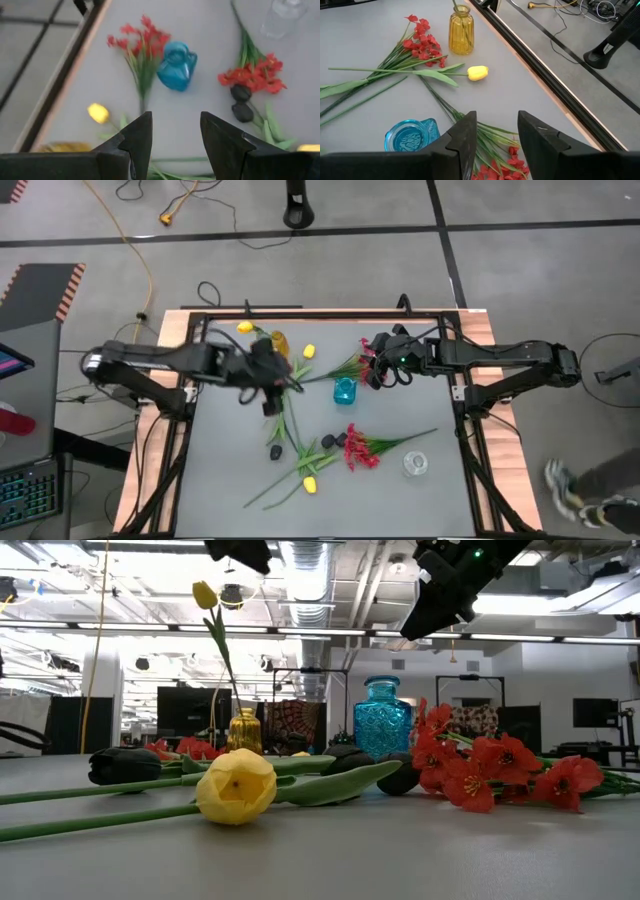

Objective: Sort flowers into vase by color
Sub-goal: Put the top yellow flower into the yellow vase

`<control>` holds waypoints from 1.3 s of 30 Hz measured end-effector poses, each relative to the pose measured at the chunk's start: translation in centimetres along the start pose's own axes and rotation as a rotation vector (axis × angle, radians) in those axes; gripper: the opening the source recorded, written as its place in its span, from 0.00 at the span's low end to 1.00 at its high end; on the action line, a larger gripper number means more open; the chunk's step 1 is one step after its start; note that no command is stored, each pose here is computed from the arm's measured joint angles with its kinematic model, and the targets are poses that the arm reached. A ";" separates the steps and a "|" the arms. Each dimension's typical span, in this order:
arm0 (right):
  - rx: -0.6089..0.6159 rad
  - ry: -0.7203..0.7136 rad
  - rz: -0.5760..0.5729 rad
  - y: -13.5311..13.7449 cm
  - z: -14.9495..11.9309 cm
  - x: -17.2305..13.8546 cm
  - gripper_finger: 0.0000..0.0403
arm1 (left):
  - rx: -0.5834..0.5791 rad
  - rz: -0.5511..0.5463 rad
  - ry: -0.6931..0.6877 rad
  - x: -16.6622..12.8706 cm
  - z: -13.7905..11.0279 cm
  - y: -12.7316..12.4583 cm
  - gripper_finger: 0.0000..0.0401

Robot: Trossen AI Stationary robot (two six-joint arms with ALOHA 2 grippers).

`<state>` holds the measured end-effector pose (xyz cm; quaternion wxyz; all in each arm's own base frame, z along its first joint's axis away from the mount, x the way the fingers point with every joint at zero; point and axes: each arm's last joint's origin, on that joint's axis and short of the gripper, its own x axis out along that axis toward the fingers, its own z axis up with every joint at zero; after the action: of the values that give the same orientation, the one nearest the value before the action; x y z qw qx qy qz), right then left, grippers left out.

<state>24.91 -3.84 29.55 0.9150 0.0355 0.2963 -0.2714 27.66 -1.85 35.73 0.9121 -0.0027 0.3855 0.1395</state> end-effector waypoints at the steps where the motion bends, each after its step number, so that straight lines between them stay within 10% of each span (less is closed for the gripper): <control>1: 0.000 0.000 0.000 0.0 0.0 0.0 0.42 | -0.019 0.009 0.020 0.6 -0.1 -0.6 0.39; 14: -0.008 0.002 0.000 0.0 0.0 0.0 0.42 | -0.008 0.247 0.372 12.2 -3.8 -4.8 0.39; 39: -0.018 0.017 -0.004 0.0 -0.2 0.0 0.42 | -0.021 0.394 0.521 20.6 -10.0 0.5 0.39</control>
<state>24.80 -3.84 29.41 0.9122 0.0291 0.3064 -0.2706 34.19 2.67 14.22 0.7381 0.0269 0.5976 0.3121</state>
